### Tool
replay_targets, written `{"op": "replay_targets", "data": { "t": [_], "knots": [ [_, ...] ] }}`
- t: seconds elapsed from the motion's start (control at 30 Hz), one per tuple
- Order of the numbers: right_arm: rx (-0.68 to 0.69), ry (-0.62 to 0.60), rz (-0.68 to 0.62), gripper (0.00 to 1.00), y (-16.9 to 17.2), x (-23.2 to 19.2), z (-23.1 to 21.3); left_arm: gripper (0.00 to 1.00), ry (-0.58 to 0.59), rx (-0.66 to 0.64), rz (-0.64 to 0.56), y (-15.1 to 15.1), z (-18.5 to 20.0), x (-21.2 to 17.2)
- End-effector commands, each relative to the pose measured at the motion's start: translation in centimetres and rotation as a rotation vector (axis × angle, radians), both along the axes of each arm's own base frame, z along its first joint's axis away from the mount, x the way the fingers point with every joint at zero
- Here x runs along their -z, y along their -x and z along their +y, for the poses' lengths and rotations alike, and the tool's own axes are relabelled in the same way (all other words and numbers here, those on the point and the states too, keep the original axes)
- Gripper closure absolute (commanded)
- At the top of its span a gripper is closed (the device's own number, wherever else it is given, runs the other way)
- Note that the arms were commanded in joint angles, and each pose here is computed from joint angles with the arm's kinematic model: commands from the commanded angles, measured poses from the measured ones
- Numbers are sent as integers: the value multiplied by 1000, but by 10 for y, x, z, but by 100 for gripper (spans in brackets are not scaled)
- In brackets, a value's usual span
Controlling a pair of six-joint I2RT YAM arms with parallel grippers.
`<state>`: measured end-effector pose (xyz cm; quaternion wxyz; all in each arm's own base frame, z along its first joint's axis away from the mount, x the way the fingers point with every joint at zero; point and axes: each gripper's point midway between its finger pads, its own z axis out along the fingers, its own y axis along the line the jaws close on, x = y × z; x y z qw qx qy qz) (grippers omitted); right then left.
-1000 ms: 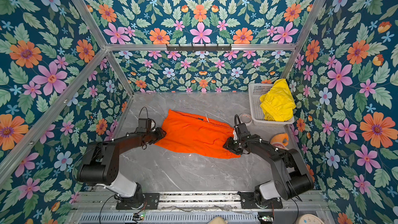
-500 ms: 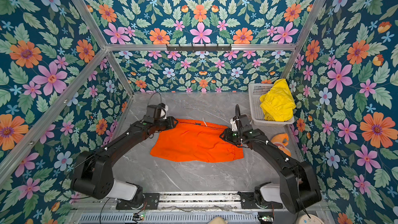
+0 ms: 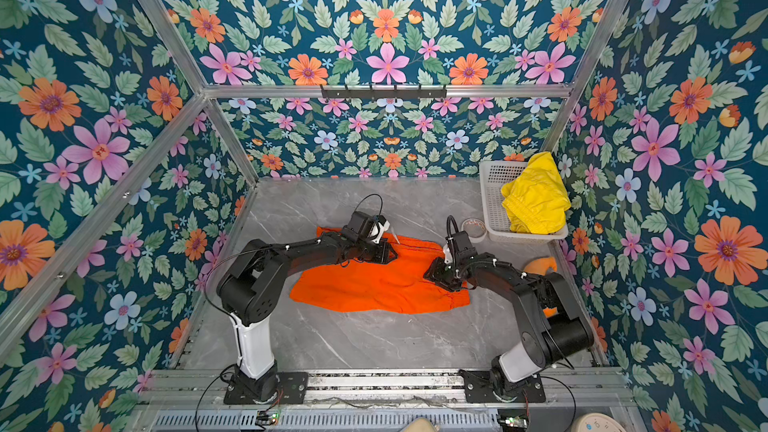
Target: Fold and stack the shorts
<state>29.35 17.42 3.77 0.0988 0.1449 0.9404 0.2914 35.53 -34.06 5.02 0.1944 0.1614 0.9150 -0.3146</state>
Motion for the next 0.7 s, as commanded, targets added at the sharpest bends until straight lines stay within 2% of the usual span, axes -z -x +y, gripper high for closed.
{"op": "replay_targets", "data": {
  "t": [0.0, 0.23, 0.47, 0.67],
  "knots": [
    [4, -6, 25, 51, 3, 7, 1, 56, 14, 7, -19, -11, -9, 5],
    [3, 2, 99, 52, 27, 31, -5, 55, 35, -105, -44, -56, 14, 6],
    [-1, 6, 118, 52, 35, 38, -7, 54, 62, -228, -28, -97, 70, 23],
    [-13, -27, 69, 51, 23, 18, 0, 52, 128, -340, -80, -130, 122, -5]
  ]
}}
